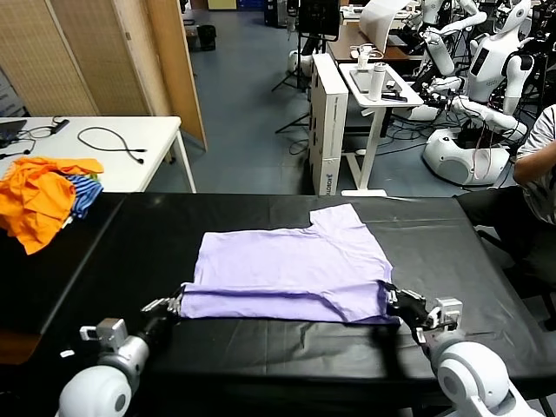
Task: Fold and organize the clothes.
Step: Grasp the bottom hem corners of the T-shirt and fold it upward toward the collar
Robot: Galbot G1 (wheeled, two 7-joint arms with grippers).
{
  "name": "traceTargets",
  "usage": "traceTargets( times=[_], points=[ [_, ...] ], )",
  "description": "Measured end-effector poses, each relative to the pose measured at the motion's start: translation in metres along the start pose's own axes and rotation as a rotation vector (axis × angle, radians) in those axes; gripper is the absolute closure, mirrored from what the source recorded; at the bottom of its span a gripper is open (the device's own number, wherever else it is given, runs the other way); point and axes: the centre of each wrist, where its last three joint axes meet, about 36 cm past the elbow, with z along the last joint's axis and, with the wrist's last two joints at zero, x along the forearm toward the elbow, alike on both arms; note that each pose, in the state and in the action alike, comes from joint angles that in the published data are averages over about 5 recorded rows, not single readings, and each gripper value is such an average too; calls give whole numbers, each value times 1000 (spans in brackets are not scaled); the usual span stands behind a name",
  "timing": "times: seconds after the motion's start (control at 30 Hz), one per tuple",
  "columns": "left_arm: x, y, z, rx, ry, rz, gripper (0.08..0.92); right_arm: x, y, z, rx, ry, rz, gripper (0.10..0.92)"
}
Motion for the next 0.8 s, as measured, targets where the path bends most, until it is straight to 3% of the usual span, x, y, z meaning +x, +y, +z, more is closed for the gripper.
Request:
traceTargets(
  times=[0.1, 0.17, 0.27, 0.33, 0.53, 0.63, 0.8],
  points=[
    [-4, 0, 0, -9, -3, -11, 845, 7, -2, 0, 30, 19, 2, 482],
    [-4, -1, 1, -13, -3, -20, 788, 13, -2, 0, 42, 28, 1, 350],
    [-2, -3, 3, -17, 1, -29, 618, 25, -1, 2, 48, 32, -5, 191],
    [2, -4, 2, -22, 3, -33, 486, 33, -1, 3, 51, 32, -9, 136],
    [16, -9, 3, -24, 1, -41, 151, 51, -4, 14, 56, 43, -16, 116],
    [24, -14, 6, -21, 9, -41, 100, 57, -5, 20, 55, 49, -20, 115],
    [31, -17, 13, -12, 28, -62, 93, 59, -9, 30, 63, 63, -15, 115]
  ],
)
